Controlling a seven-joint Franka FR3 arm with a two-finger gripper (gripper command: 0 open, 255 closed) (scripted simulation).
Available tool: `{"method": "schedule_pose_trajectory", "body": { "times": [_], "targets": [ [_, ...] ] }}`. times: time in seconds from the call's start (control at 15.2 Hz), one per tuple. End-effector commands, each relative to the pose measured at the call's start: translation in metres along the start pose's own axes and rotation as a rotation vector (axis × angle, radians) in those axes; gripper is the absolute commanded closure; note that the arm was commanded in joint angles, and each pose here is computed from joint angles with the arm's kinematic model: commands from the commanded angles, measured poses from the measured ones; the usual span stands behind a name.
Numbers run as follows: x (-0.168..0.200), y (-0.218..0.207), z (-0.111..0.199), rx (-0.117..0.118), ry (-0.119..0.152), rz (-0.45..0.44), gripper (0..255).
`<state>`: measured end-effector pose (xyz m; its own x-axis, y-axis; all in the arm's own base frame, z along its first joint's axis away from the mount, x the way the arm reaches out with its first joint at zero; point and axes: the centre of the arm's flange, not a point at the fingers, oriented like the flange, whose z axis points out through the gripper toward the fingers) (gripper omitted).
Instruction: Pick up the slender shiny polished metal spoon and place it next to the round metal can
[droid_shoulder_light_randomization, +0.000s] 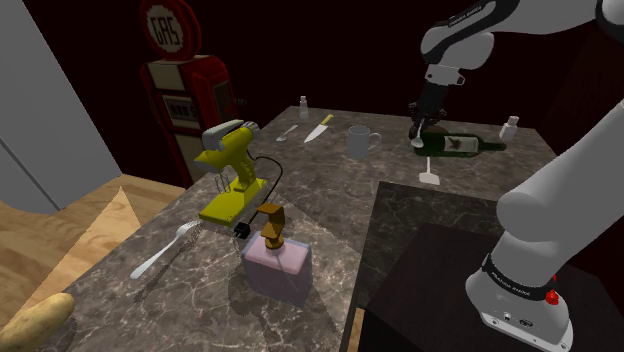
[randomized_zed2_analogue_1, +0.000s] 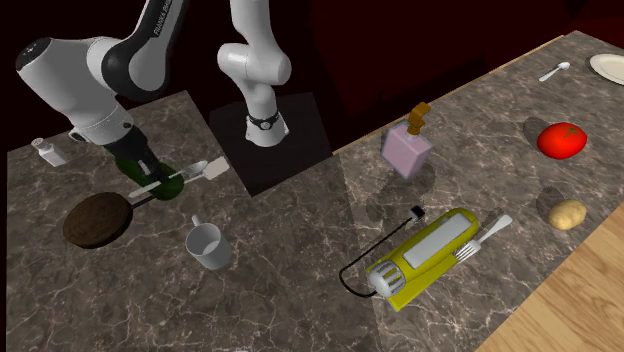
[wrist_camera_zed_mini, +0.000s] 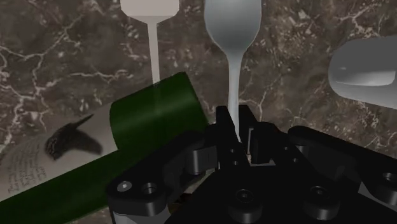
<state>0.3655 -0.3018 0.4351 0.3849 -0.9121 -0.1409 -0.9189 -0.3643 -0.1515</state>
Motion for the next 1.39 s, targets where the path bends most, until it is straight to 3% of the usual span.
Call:
{"method": "schedule_pose_trajectory", "body": {
  "times": [0.0, 1.32],
  "targets": [
    [0.021, 0.017, -0.004, -0.001, -0.001, 0.000, 255],
    [0.236, 0.160, -0.057, -0.001, -0.001, 0.000, 255]
  ]
}}
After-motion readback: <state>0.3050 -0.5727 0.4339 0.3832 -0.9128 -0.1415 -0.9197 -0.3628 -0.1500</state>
